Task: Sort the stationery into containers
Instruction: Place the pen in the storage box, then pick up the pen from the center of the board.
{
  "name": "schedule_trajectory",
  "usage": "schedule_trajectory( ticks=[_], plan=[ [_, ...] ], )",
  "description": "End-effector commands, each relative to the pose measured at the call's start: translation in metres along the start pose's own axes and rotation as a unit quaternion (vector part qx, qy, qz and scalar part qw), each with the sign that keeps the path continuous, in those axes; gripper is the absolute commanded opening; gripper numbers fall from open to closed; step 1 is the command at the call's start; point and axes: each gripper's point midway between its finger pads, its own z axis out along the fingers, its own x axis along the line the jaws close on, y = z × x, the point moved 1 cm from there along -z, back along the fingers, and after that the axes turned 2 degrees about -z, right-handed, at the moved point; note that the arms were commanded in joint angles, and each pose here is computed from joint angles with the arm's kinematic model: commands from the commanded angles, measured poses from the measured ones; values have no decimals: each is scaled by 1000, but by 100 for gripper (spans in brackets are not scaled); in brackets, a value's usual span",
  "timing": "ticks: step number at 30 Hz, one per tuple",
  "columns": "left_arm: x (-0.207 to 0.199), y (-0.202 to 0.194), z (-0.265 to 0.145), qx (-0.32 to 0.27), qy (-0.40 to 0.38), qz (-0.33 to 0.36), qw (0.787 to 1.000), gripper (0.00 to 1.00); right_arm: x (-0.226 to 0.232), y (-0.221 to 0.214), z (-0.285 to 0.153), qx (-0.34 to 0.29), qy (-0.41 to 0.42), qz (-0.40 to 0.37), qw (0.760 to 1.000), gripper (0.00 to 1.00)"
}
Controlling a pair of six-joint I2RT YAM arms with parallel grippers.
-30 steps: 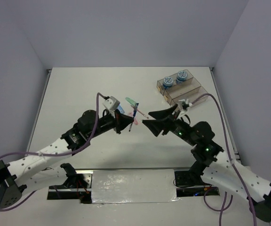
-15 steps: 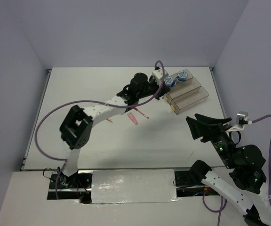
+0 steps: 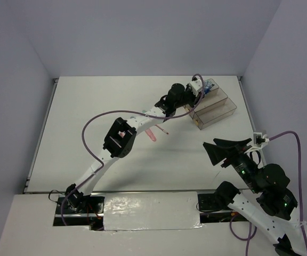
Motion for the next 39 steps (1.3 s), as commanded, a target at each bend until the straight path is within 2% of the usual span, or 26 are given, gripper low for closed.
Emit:
schedule_trajectory(
  ticks=[1,2,6,10,11,19,20,21,22,23,24,25,26,27,28,29,30,31,32,33,34,35,36,37,38,39],
  plan=[
    [16,21,5,-48,12,30,998,7,6,2,0,5,14,-6,1000,76],
    [15,14,5,-43,10,28,999,13,7,2,0,5,17,-7,1000,76],
    [21,-6,5,-32,23,25,999,22,7,5,1,0,17,-14,1000,77],
    [26,-19,4,-25,33,-5,999,48,7,3,4,4,15,-19,1000,77],
    [27,-20,4,-25,37,-7,999,61,7,3,4,4,16,-22,1000,77],
    [25,-5,-2,-37,44,-42,997,78,5,1,9,6,10,-29,1000,78],
    [22,33,-9,-64,37,-43,996,94,5,0,10,5,10,-30,999,79],
    [18,54,-15,-87,34,-45,995,99,5,-1,12,7,10,-32,999,79],
    [17,53,-23,-82,37,-62,994,99,5,-2,15,12,7,-35,999,79],
    [20,104,-38,-117,56,-63,990,99,5,-2,16,12,7,-38,999,80],
    [24,119,-46,-125,71,-69,987,99,6,-2,18,14,6,-40,999,80],
    [30,115,-56,-102,90,-92,986,99,6,-5,22,20,4,-43,999,81],
    [35,153,-77,-119,109,-102,982,99,6,-6,25,21,6,-47,999,82],
    [47,159,-90,-114,147,-125,975,99,9,-6,28,20,13,-48,999,82],
    [59,134,-107,-65,176,-165,968,99,8,-14,34,31,13,-53,998,84],
    [61,163,-133,-73,190,-174,964,99,9,-18,38,36,16,-57,998,85],
    [68,157,-151,-53,217,-191,956,99,13,-22,43,41,27,-58,997,85],
    [86,127,-178,-16,280,-213,936,99,11,-34,53,63,24,-64,996,86],
    [87,136,-214,2,316,-219,923,99,10,-45,59,80,25,-70,994,86],
    [93,124,-239,22,358,-226,906,99,17,-51,66,89,45,-73,992,88],
    [109,86,-281,57,440,-239,864,99,16,-70,80,124,49,-82,988,89],
    [105,87,-320,79,469,-245,845,99,20,-74,88,133,63,-98,984,89],
    [102,60,-347,111,497,-259,821,99,19,-100,102,188,69,-109,974,89],
    [110,55,-379,118,544,-260,789,99,25,-98,113,198,78,-126,969,90],
    [99,45,-418,160,578,-263,756,99,23,-105,122,219,79,-140,962,90],
    [95,37,-439,165,608,-278,725,99,13,-131,138,270,69,-153,948,90]
  ],
)
